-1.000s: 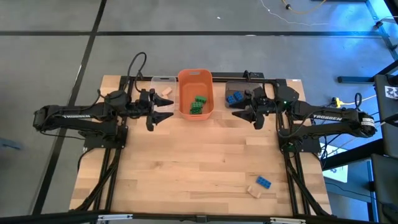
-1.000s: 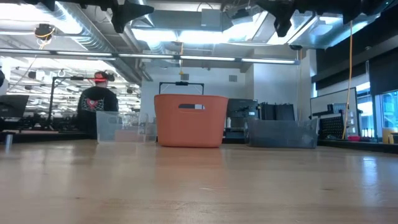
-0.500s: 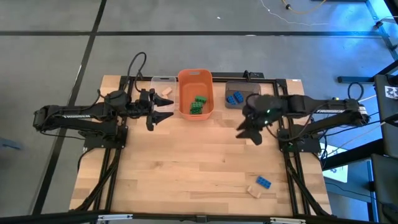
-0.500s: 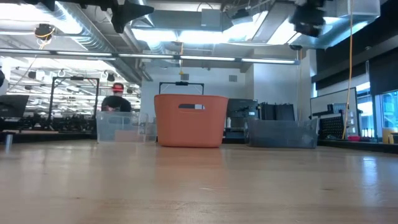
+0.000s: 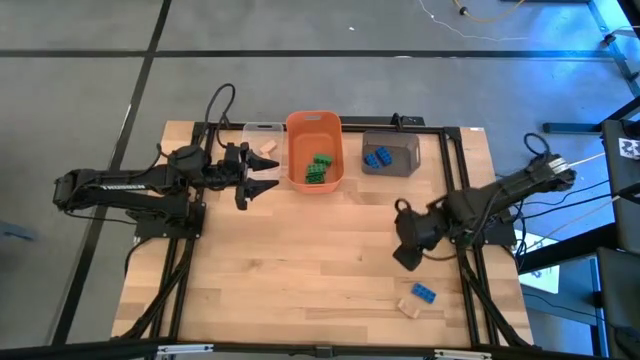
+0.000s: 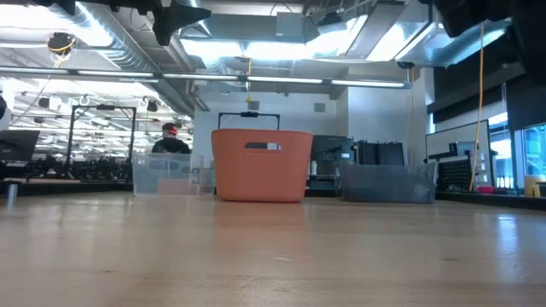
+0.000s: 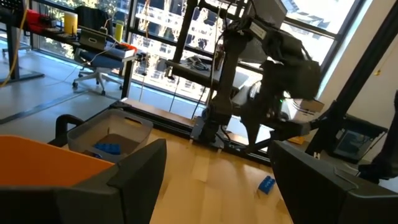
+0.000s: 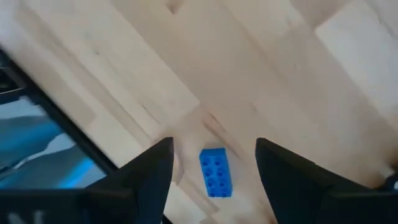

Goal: Sort & place blocks by color
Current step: Put the blue game piece into the black bin

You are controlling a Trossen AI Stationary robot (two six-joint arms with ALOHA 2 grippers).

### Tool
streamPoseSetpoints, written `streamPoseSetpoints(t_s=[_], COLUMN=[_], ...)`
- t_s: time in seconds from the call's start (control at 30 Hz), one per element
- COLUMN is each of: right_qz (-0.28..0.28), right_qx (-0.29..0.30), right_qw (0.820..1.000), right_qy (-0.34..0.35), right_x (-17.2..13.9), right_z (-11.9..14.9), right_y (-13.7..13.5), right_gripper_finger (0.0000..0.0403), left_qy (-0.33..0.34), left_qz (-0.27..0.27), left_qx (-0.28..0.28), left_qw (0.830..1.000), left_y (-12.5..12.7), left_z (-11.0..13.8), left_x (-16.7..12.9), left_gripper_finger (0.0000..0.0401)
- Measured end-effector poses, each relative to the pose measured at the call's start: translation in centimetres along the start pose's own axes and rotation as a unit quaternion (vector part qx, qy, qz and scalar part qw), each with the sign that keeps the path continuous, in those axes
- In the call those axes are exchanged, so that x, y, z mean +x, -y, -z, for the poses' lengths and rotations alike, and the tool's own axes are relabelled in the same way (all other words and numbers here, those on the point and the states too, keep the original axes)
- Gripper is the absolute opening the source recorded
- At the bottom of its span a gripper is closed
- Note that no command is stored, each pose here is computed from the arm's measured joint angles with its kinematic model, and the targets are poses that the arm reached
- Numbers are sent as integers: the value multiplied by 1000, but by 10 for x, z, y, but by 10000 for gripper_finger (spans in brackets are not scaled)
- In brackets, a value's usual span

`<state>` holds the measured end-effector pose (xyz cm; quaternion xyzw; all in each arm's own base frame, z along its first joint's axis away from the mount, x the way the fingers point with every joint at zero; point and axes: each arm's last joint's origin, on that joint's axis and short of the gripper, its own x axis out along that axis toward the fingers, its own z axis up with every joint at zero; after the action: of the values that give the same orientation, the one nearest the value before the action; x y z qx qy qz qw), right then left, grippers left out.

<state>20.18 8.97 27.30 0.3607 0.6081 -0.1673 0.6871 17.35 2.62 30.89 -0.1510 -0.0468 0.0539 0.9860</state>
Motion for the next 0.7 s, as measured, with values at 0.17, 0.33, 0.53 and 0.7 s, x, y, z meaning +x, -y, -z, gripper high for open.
streamPoseSetpoints(t_s=[0.17,0.33,0.53,0.7], right_qz=[42,20,8,30], right_qx=[8,7,38,52], right_qw=[998,996,994,993], right_qy=[-36,-82,-99,-102], right_x=[29,61,87,103], right_z=[19,48,74,83], right_y=[-11,-8,1,4], right_gripper_finger=[227,227,227,227], left_qy=[0,0,0,0], left_qz=[0,0,0,0], left_qx=[0,0,0,0], left_qw=[1000,1000,1000,1000], left_y=[0,0,0,0], left_z=[0,0,0,0], left_x=[0,0,0,0], left_gripper_finger=[277,277,277,277])
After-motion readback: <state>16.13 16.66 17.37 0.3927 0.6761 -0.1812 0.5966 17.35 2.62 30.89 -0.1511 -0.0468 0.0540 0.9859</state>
